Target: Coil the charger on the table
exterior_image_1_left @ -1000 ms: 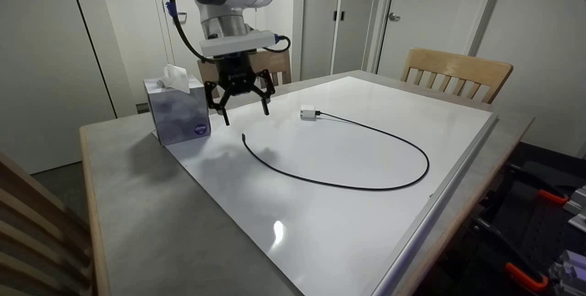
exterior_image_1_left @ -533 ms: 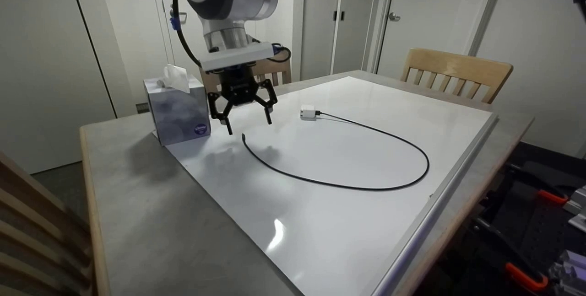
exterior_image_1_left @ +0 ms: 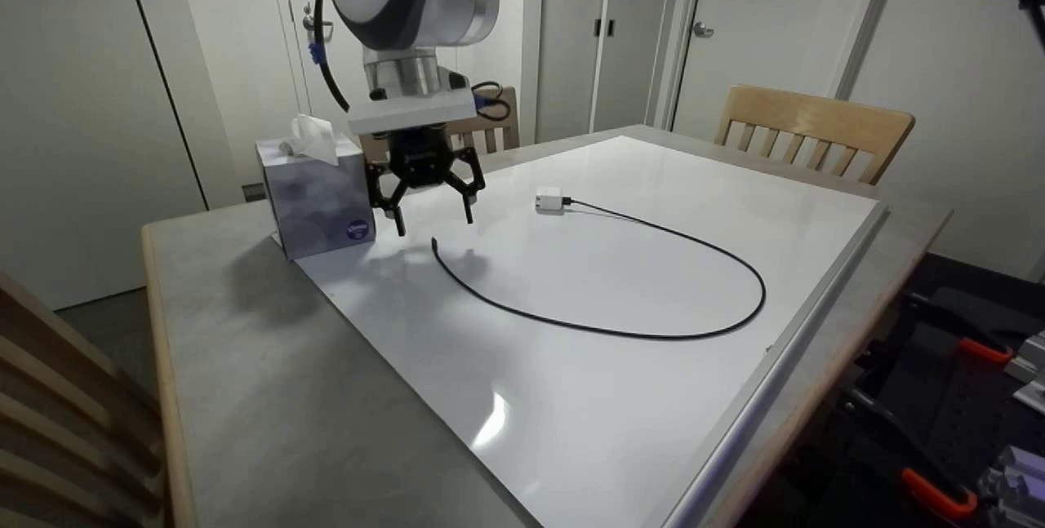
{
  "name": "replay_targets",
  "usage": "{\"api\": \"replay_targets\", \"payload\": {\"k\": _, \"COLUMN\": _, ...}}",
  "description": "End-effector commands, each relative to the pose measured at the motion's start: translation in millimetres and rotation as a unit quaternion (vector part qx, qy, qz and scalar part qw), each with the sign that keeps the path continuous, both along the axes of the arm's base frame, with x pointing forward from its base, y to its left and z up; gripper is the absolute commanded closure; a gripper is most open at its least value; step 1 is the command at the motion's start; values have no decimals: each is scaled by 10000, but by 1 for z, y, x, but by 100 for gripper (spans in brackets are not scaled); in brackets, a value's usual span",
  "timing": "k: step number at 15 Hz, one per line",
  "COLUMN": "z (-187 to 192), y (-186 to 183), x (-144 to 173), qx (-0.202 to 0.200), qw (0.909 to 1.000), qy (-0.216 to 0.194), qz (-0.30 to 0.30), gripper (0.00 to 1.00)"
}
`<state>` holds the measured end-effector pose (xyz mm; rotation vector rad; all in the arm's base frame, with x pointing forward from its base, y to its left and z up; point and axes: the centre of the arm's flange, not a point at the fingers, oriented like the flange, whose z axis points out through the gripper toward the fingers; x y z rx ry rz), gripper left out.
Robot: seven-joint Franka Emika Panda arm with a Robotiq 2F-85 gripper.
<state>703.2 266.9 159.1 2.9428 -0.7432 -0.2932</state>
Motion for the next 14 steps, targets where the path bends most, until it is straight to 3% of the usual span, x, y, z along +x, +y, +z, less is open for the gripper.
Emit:
{"api": "replay_targets", "payload": {"k": 1, "z": -4, "y": 0, "x": -5, "qx": -9, "qw": 10000, "qy": -82, "qz": -22, "gripper": 0}}
{"api": "replay_targets", "payload": {"k": 8, "z": -9, "y": 7, "x": -12, "qx": 5, "qw": 9999, "qy": -142, "qz": -68, "gripper": 0}}
{"api": "replay_targets", "payload": {"k": 13, "z": -19, "y": 16, "x": -19, "qx": 30, "qw": 9997, "qy": -181, "qz": -147, "gripper": 18}}
{"api": "replay_targets", "payload": {"k": 14, "z": -20, "y": 17, "x": -21, "qx": 26, "qw": 9997, "qy": -193, "qz": -174, "gripper": 15}}
